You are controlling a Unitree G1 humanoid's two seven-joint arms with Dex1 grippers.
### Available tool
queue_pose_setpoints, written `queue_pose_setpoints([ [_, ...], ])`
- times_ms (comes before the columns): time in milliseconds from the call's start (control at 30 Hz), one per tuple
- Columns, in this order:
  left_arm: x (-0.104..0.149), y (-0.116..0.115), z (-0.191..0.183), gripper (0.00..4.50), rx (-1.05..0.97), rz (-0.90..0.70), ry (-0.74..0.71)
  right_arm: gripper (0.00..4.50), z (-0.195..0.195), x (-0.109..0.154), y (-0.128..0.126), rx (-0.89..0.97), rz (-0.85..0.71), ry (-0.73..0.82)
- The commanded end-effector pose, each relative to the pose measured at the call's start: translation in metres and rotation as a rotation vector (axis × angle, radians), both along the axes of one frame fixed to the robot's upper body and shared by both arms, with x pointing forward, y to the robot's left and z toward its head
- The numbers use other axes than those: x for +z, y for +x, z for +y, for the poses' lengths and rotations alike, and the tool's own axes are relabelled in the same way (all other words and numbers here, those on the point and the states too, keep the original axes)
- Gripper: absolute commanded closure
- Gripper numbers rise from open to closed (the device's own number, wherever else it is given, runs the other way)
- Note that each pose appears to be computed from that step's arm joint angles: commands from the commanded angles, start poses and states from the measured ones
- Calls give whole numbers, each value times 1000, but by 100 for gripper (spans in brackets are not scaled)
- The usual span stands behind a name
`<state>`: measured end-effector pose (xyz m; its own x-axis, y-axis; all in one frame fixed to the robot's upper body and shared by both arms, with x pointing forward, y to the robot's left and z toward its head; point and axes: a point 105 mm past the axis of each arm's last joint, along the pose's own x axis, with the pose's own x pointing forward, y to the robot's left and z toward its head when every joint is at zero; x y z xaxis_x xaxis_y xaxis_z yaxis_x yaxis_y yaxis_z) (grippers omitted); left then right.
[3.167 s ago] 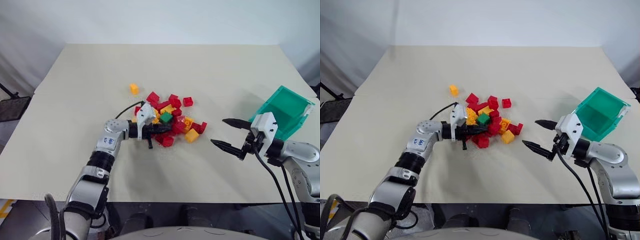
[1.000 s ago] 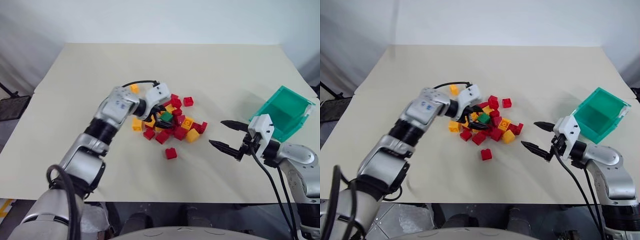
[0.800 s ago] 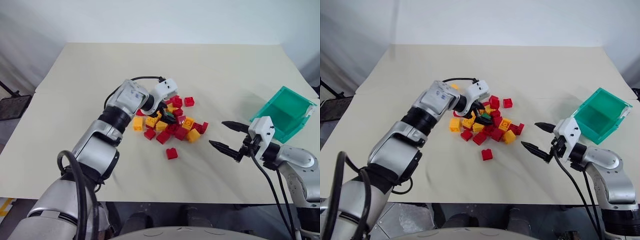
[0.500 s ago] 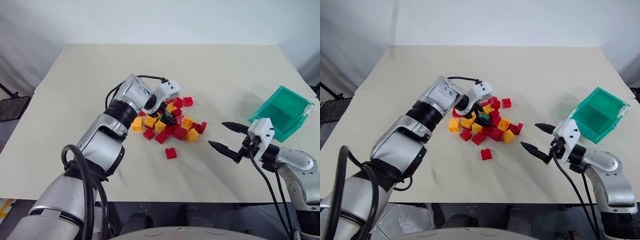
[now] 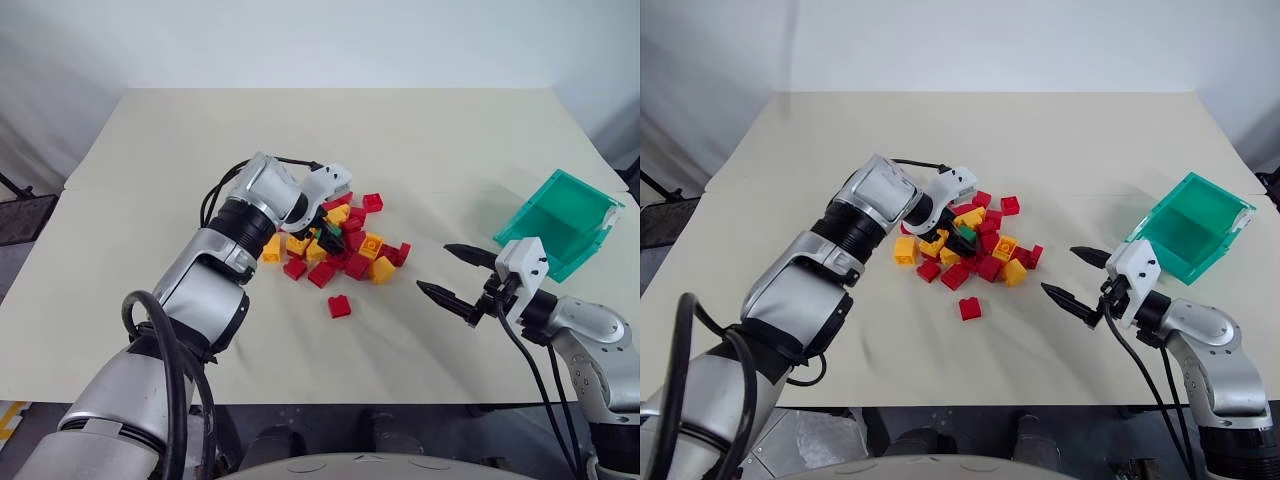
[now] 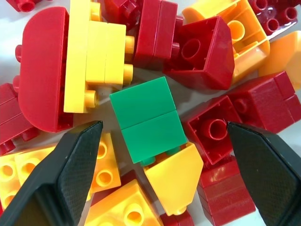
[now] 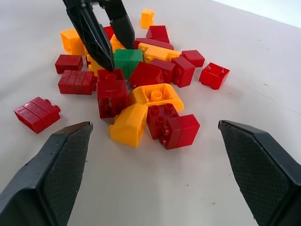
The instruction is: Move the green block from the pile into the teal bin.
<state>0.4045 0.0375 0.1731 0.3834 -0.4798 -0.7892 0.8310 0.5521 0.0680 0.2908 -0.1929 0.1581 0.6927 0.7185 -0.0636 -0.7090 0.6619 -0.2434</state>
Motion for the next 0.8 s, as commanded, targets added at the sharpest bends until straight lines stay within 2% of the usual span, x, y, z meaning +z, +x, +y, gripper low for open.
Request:
queue_pose_setpoints([
  [33, -18, -1, 10, 42, 68, 35, 27, 0, 2, 10, -2, 11, -46, 2],
  [333, -8, 16, 23, 297, 199, -16, -95, 0, -1, 10, 1, 4, -48, -5],
  [500, 18, 18, 39, 302, 179, -39, -286, 0, -2, 10, 1, -1, -49, -7],
  [800, 43, 13, 64, 302, 90, -102, -417, 0, -1, 11, 3, 3, -51, -7],
])
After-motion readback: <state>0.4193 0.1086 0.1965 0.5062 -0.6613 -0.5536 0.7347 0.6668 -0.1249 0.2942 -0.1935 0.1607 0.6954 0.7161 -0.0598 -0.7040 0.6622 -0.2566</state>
